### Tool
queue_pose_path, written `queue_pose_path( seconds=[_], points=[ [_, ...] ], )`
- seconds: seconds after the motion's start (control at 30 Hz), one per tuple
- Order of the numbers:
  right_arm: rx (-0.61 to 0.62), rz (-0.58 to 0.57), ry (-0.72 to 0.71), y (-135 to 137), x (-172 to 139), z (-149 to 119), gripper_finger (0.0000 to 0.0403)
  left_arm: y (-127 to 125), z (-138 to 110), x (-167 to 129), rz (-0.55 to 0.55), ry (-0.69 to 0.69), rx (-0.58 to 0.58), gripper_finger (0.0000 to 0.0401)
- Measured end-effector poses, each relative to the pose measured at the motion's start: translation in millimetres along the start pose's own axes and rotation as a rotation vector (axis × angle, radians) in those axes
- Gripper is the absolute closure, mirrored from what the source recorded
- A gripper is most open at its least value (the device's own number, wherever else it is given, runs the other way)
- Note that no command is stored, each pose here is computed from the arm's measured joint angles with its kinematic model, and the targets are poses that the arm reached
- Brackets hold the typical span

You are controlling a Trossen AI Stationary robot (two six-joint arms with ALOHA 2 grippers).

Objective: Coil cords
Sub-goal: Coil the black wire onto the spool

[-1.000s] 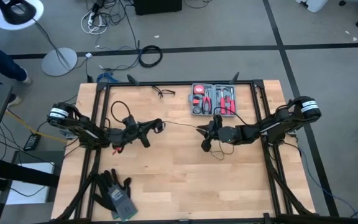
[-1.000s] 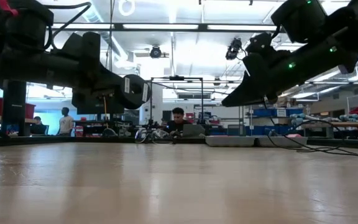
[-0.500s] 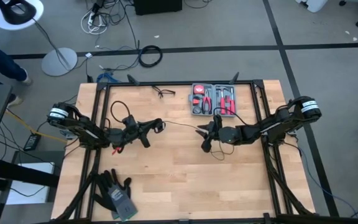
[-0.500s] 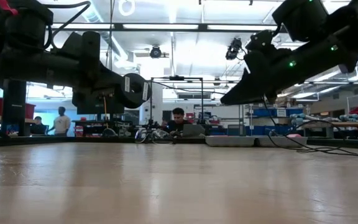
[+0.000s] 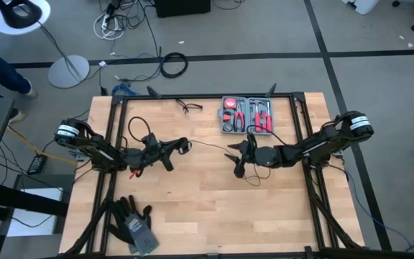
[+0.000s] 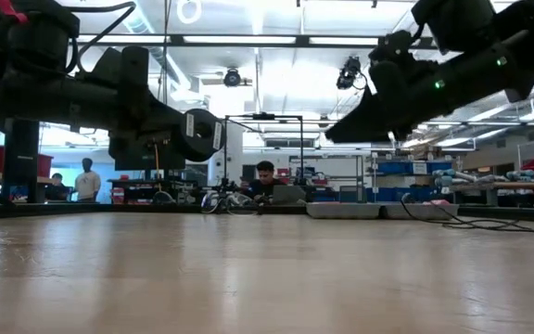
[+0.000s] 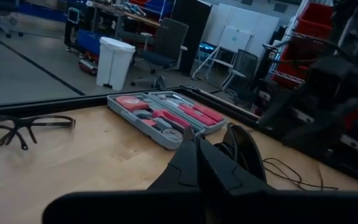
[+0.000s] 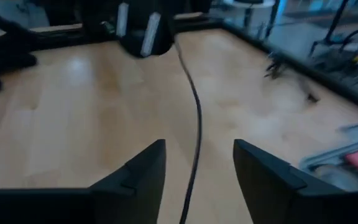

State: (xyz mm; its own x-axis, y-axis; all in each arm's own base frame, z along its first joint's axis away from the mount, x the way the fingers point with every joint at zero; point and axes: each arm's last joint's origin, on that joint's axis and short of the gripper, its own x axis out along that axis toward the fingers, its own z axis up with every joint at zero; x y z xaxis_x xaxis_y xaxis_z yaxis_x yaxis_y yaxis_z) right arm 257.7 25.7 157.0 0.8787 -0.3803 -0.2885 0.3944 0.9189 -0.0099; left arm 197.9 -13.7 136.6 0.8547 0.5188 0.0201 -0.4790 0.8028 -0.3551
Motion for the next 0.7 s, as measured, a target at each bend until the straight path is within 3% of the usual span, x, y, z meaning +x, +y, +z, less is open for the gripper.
queue_pose_path(
  seconds=[0.2,0.3,0.53,0.7],
  points=[
    [0.0,-0.013,-0.104,-9,-13,26,0.018,0,0,0,-0.008,0.001,-0.008,0.0401],
    [0.084,0.004,-0.124,-10,-15,31,0.0173,-1,2,0,-0.017,-0.01,-0.012,0.0401],
    [0.274,0.132,0.03,10,16,5,0.02,-5,9,0,-0.082,-0.062,0.044,0.0401],
    [0.218,0.222,0.015,36,58,-12,0.0228,-5,9,-1,-0.094,-0.067,0.084,0.0401]
  ],
)
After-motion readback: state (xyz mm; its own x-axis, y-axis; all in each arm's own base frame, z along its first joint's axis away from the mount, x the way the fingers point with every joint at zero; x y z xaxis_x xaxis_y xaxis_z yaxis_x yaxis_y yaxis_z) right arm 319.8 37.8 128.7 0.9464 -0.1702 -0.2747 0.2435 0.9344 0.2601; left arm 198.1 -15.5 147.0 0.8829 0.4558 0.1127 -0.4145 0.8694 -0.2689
